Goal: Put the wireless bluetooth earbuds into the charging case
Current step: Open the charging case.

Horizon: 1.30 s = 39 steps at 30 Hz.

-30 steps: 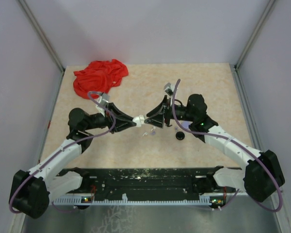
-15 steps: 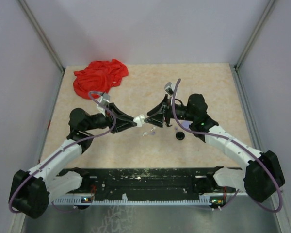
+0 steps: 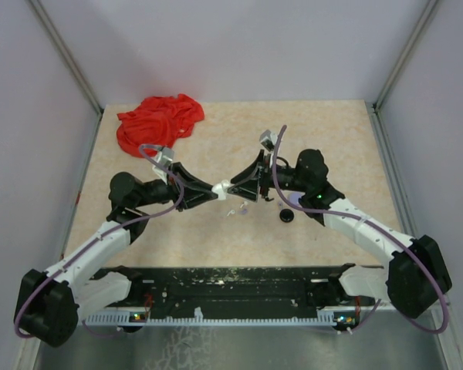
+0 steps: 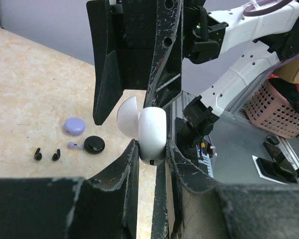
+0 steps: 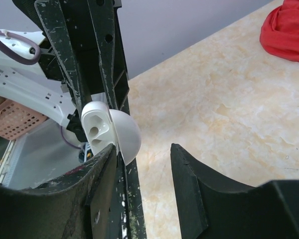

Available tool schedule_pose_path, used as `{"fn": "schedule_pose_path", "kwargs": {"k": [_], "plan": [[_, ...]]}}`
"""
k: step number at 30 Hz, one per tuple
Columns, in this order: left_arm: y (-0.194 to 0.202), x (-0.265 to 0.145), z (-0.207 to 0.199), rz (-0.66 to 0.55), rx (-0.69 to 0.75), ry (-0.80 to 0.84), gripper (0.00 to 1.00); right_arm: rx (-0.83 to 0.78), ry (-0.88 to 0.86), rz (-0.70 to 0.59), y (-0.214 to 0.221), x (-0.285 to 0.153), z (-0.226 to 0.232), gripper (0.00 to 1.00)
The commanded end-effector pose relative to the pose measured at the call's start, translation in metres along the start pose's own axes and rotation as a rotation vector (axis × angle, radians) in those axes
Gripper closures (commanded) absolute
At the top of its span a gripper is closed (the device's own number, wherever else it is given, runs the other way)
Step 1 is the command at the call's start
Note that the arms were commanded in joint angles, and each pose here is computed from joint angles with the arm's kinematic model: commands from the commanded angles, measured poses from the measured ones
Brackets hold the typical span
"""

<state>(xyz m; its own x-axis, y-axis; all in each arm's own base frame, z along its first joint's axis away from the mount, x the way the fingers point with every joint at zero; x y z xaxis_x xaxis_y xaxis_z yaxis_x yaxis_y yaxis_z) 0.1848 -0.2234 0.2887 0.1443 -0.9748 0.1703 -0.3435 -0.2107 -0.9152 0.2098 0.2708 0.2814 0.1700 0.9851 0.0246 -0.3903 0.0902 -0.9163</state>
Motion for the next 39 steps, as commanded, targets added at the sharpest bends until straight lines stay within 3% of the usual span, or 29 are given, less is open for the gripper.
{"fn": "schedule_pose_path", "kwargs": {"k": [1, 10, 16, 17, 21, 27, 33, 39], "plan": [[-0.004, 0.002, -0.006, -0.014, 0.022, 0.038, 0.99, -0.082, -0.076, -0.059, -0.024, 0.007, 0.015, 0.53], [-0.001, 0.004, -0.007, -0.012, 0.005, 0.064, 0.99, -0.092, -0.116, -0.057, -0.024, 0.011, 0.02, 0.55], [-0.001, 0.004, -0.008, -0.007, 0.01, 0.071, 0.99, -0.096, -0.129, -0.051, -0.024, 0.013, 0.019, 0.73], [0.0, 0.003, -0.007, -0.004, 0.009, 0.069, 0.96, -0.1, -0.129, -0.046, -0.025, 0.012, 0.019, 0.78], [0.005, 0.004, -0.001, 0.035, -0.005, 0.04, 0.68, -0.152, -0.076, 0.011, -0.024, 0.009, 0.015, 0.89], [0.007, 0.001, 0.007, 0.136, 0.032, -0.024, 0.34, -0.256, 0.034, 0.17, -0.029, 0.002, 0.003, 0.93], [0.005, 0.0, 0.009, 0.225, 0.056, -0.043, 0.24, -0.377, 0.18, 0.334, -0.031, -0.002, -0.002, 0.93], [0.001, 0.001, 0.014, 0.309, 0.073, -0.045, 0.21, -0.472, 0.273, 0.484, -0.023, -0.003, -0.002, 0.99]]}}
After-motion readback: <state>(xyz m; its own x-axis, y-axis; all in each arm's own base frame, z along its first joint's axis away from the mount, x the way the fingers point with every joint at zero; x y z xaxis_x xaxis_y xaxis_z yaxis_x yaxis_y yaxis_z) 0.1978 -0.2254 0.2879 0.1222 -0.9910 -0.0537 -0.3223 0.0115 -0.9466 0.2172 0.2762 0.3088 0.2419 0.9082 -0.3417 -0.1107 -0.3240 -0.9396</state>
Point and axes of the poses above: each gripper's point midway between its finger pads, its own x axis out along the fingers, its own z axis along the line the jaws close on, y = z × x, the point moved 4 cm from there along -x, back along the fingers, and after that the axes turned 1 degree about -x, right-handed, at the moved point
